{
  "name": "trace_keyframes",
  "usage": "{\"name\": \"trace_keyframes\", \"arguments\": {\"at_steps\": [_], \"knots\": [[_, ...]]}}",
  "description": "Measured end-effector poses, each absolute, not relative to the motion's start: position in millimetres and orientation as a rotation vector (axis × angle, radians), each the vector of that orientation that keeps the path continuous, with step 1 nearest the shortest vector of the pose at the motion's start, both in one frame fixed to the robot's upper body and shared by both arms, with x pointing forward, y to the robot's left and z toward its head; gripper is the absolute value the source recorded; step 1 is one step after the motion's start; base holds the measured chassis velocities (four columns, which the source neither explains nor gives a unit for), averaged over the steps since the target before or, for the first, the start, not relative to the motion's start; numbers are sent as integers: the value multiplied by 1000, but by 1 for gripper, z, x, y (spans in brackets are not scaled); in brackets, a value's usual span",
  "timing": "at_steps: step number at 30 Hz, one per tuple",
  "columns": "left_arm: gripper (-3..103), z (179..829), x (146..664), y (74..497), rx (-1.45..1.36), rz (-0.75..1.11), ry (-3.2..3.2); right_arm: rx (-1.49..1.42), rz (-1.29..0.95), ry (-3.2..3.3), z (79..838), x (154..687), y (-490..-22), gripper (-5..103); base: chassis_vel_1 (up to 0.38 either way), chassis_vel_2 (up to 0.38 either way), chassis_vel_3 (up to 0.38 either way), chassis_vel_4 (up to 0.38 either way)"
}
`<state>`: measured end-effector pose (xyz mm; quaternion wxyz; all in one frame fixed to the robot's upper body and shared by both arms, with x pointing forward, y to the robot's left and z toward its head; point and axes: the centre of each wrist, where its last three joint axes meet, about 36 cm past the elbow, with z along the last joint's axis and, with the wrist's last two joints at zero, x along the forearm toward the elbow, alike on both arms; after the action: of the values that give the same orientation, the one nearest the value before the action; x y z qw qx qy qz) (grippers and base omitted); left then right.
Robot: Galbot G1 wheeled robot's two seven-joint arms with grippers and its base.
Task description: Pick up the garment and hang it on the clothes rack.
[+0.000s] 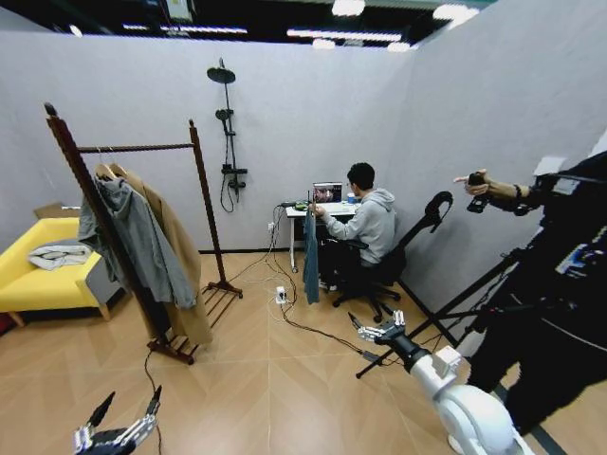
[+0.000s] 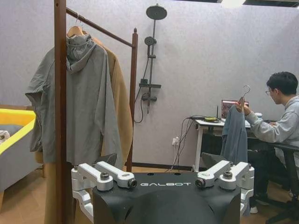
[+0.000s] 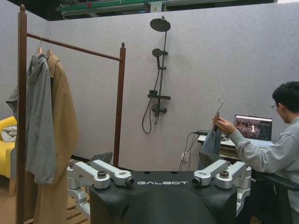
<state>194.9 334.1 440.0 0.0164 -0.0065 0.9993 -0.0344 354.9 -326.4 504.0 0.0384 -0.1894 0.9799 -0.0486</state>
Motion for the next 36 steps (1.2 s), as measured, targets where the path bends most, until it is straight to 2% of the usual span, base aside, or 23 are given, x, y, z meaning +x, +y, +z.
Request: {"name": "trace_keyframes", "arguments": {"at_steps": [14, 23, 36], "knots": [[100, 440, 195, 334, -20, -107, 3107, -474, -202, 3082, 509, 345, -321, 100, 0, 0, 0, 0], [100, 440, 195, 334, -20, -107, 3107, -293, -100, 3123, 500, 332, -307, 100, 0, 0, 0, 0], [100, 440, 195, 334, -20, -107, 3107, -271, -125, 3128, 519, 327, -301, 100, 0, 0, 0, 0]]}}
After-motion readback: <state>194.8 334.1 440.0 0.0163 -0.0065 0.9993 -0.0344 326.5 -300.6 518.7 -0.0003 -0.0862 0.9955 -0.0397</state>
